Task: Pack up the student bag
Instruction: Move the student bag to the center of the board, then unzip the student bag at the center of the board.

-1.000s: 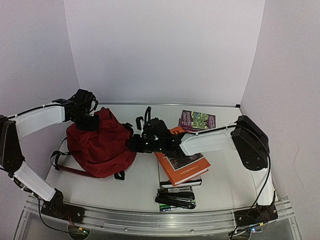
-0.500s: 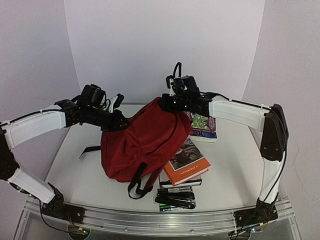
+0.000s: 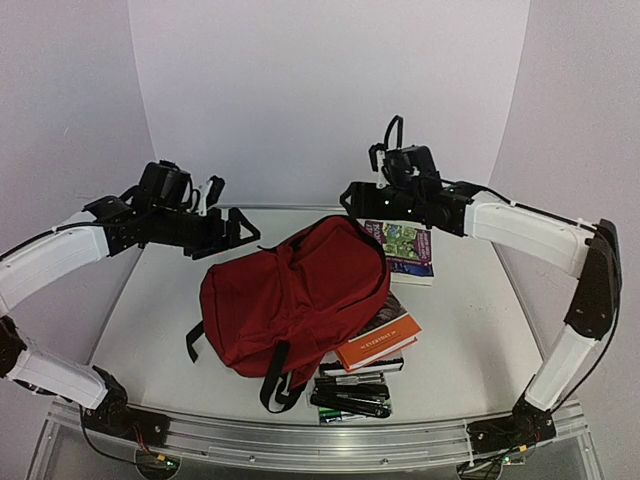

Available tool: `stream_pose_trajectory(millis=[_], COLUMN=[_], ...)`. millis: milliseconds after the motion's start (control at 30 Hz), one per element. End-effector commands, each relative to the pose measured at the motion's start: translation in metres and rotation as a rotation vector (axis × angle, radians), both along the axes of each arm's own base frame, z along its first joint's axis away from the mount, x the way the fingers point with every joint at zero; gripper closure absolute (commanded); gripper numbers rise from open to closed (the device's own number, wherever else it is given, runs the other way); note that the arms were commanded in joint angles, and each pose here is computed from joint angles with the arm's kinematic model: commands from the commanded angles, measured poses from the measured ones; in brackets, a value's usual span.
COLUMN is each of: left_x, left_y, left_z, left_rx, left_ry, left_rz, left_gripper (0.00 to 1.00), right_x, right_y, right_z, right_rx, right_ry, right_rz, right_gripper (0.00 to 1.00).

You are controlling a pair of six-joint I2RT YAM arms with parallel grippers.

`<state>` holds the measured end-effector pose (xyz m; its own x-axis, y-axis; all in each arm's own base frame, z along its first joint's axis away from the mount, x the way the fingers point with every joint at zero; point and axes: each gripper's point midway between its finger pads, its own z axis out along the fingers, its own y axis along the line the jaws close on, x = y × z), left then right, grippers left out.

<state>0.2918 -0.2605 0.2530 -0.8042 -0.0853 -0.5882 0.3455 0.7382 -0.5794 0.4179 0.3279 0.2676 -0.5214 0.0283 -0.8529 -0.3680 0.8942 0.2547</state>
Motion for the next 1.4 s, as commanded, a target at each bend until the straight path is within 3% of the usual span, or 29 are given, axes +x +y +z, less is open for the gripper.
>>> stream_pose_trajectory(millis=[0, 200, 367, 467, 533, 667, 833, 933, 1100, 1367], left_x=[0.030, 0.056, 0.077, 0.079, 0.076, 0.064, 0.058, 0.062, 0.080, 0.118], left_y=[0.053, 0.050, 0.043, 0.043, 0.045, 0.051, 0.052, 0.041, 0.019, 0.003], left_z=[0.021, 0.010, -0.027, -0.041, -0.046, -0.052, -0.058, -0.062, -0.061, -0.063], left_rx=[0.003, 0.002, 0.035, 0.031, 0.022, 0.021, 0.009, -0.019, -0.090, -0.106], left_ry=[-0.053, -0.052, 0.043, 0.064, 0.074, 0.084, 0.091, 0.112, 0.092, 0.048], left_rz=[0.168, 0.146, 0.149, 0.165, 0.175, 0.182, 0.177, 0.136, 0.075, 0.072], left_gripper=[0.04, 0.04, 0.11, 0.11, 0.11, 0.12, 0.12, 0.13, 0.30, 0.33], right_x=[-0.027, -0.071, -0.091, -0.092, -0.088, -0.097, -0.112, -0.117, -0.122, -0.126], right_y=[0.000, 0.058, 0.116, 0.137, 0.142, 0.146, 0.138, 0.135, 0.129, 0.124], right_z=[0.047, 0.021, -0.016, -0.057, -0.083, -0.109, -0.140, -0.150, -0.158, -0.164], right_rx=[0.124, 0.099, 0.033, -0.080, -0.165, -0.224, -0.238, -0.217, -0.166, -0.128], right_ry=[-0.043, 0.009, 0.041, 0.030, 0.022, 0.035, 0.059, 0.069, 0.063, 0.082], right_rz=[0.054, 0.195, 0.264, 0.245, 0.205, 0.200, 0.201, 0.206, 0.201, 0.186], right_gripper=[0.23, 0.20, 0.26, 0.30, 0.39, 0.79, 0.97, 1.00, 1.00, 1.00])
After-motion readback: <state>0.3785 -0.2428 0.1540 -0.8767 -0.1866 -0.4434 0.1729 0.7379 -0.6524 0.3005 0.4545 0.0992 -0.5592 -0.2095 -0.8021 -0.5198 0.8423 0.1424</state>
